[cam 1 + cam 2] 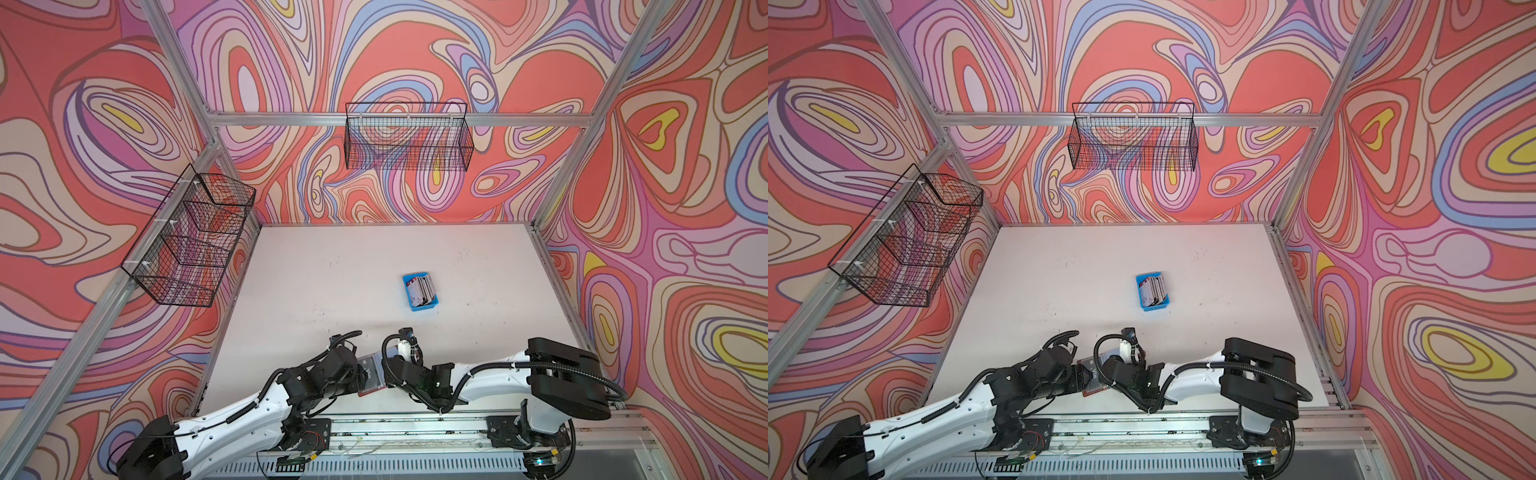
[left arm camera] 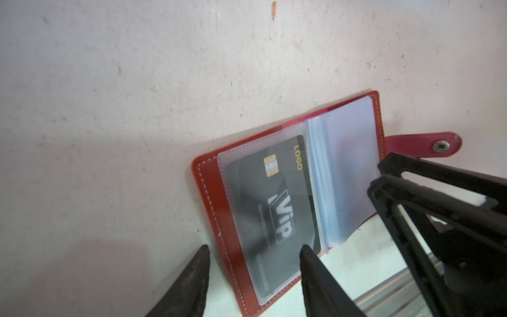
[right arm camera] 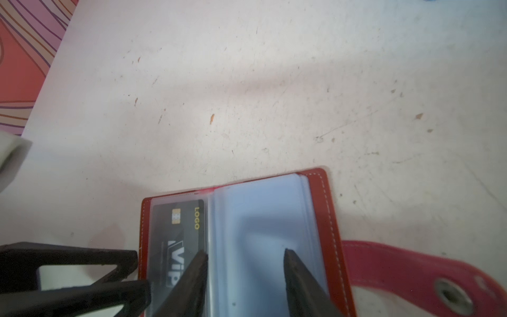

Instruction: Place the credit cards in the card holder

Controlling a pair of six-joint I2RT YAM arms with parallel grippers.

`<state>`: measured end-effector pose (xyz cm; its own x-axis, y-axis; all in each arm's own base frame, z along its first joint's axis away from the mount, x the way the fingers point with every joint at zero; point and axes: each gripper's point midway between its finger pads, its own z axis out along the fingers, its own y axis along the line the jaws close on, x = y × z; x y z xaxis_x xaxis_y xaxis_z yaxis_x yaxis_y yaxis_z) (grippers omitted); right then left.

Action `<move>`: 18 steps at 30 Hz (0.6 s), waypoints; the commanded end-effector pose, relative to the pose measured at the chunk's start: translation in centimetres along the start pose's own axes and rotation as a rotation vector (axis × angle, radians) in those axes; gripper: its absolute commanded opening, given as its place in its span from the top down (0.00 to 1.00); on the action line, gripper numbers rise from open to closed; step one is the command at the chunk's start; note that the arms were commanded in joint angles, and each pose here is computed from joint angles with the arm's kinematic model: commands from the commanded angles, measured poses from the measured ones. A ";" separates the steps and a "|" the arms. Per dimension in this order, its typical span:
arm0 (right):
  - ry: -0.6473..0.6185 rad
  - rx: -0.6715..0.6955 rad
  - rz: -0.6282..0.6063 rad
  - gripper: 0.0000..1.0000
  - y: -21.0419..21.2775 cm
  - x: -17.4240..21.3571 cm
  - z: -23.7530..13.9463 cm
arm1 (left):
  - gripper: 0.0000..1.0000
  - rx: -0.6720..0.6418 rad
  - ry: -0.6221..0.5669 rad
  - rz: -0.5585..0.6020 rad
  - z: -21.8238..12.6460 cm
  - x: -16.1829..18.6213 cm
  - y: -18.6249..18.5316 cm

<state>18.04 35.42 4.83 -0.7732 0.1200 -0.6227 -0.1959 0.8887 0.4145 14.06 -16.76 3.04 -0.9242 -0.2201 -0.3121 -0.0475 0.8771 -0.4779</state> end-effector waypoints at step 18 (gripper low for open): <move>0.030 0.051 0.006 0.53 -2.0 1.3 1.3 | 0.45 -0.012 0.001 -0.019 0.4 0.0 0.3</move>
<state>18.23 34.51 3.46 -0.7788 0.1153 -0.6165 -0.1773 0.9024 0.3928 14.10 -16.80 2.82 -0.9257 -0.2182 -0.3089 -0.0499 0.8801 -0.4722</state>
